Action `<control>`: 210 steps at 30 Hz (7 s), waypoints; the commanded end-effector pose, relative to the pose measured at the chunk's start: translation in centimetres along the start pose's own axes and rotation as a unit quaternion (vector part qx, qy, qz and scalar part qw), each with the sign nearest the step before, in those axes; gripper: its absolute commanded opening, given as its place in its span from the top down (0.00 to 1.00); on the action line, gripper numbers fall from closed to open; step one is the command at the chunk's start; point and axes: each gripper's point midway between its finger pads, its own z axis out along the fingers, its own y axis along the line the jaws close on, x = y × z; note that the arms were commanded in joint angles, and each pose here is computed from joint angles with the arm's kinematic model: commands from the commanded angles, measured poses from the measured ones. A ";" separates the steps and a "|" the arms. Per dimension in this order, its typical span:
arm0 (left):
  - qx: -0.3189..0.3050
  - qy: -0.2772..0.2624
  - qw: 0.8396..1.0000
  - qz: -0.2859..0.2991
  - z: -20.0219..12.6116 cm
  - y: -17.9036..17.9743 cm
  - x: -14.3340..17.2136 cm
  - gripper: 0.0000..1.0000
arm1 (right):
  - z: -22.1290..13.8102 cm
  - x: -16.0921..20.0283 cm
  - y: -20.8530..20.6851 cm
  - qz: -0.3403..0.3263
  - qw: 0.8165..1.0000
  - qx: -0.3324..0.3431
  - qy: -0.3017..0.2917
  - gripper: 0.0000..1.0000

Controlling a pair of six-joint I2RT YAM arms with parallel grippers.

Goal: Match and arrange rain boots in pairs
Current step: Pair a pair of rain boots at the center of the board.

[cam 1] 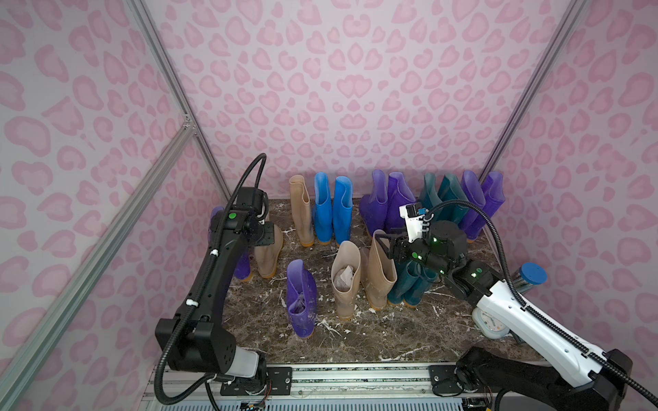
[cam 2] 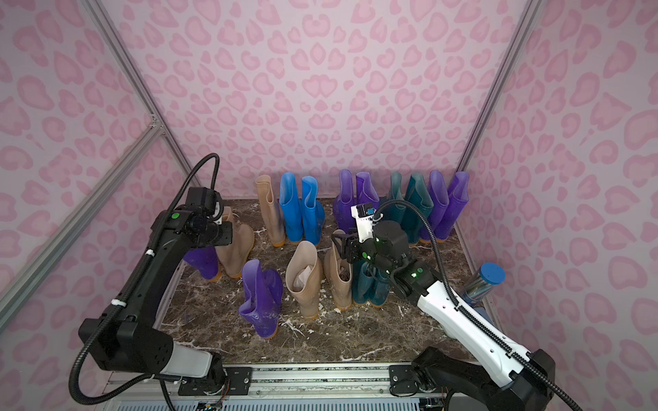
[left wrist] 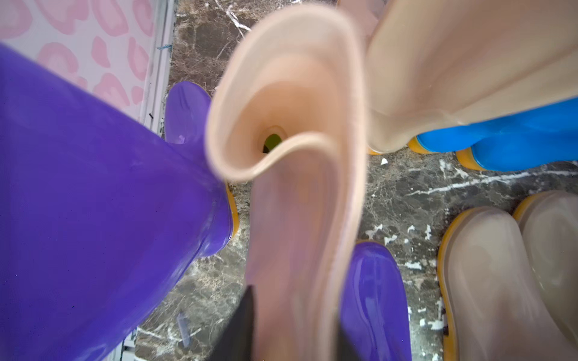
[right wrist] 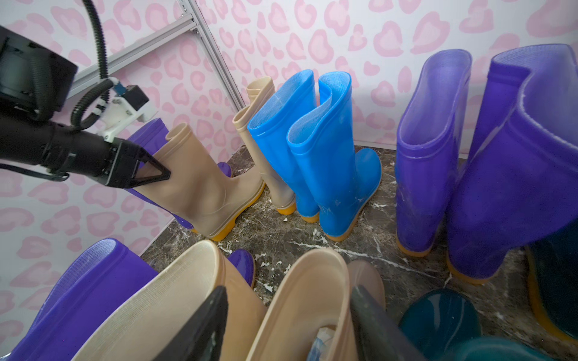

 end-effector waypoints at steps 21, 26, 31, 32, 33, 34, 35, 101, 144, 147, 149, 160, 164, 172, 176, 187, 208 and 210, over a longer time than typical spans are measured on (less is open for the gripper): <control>0.128 -0.148 0.980 0.022 2.7 -5.9 -13.7 0.98 | 0.9 -0.4 -0.5 -0.004 1.000 0.023 0.014 0.40; 0.142 -0.139 0.978 0.058 3.3 -6.9 -13.0 0.98 | 0.9 -0.7 -0.4 -0.003 1.000 0.021 0.009 0.40; 0.136 -0.119 0.980 0.079 5.1 -6.8 -10.7 0.98 | 1.1 -0.6 -0.3 -0.004 1.000 0.019 0.010 0.40; 0.136 -0.114 0.981 0.081 5.2 -6.8 -10.4 0.98 | 1.1 -0.6 -0.3 -0.004 1.000 0.017 0.011 0.39; 0.136 -0.109 0.981 0.084 5.2 -6.8 -10.1 0.98 | 1.1 -0.7 -0.2 -0.005 1.000 0.016 0.010 0.39; 0.140 -0.104 0.981 0.087 5.0 -6.8 -9.8 0.98 | 1.1 -0.7 -0.2 -0.006 1.000 0.016 0.009 0.38; 0.146 -0.103 0.980 0.093 4.7 -7.1 -9.5 0.98 | 1.1 -0.8 -0.2 -0.007 1.000 0.015 0.008 0.38; 0.302 -0.084 0.948 0.056 -13.8 -9.9 12.9 0.20 | 1.5 6.6 12.3 0.007 0.993 0.081 0.079 0.15; 0.283 -0.216 0.933 0.054 -13.8 -8.4 11.2 0.19 | 5.1 8.0 10.5 -0.087 0.970 0.191 0.123 0.08; 0.282 -0.214 0.934 0.056 -13.9 -8.3 11.3 0.20 | 4.8 8.1 9.3 -0.096 0.962 0.223 0.127 0.19; 0.281 -0.216 0.933 0.057 -14.1 -8.3 11.2 0.20 | 4.8 8.1 8.9 -0.093 0.961 0.225 0.130 0.30; 0.280 -0.215 0.934 0.057 -13.9 -8.4 11.0 0.20 | 4.7 6.0 9.7 -0.035 0.984 0.138 0.105 1.00; 0.282 -0.213 0.934 0.054 -13.9 -8.6 10.8 0.20 | 5.3 4.2 9.0 -0.045 0.985 0.143 0.084 1.00; 0.283 -0.210 0.934 0.053 -13.9 -8.7 10.7 0.20 | 4.8 3.9 6.4 -0.067 0.976 0.195 0.073 1.00; 0.286 -0.209 0.933 0.053 -13.9 -8.9 10.5 0.21 | 4.0 3.8 6.0 -0.068 0.975 0.197 0.070 1.00; 0.295 -0.205 0.932 0.050 -14.1 -9.4 10.1 0.21 | 3.6 6.5 6.3 -0.065 0.976 0.173 0.112 1.00; 0.306 -0.198 0.930 0.047 -14.5 -9.8 9.8 0.21 | 2.7 5.5 5.2 -0.130 0.963 0.208 0.111 1.00; 0.308 -0.196 0.930 0.047 -14.5 -9.9 9.8 0.21 | 2.8 5.4 5.5 -0.130 0.964 0.202 0.110 0.91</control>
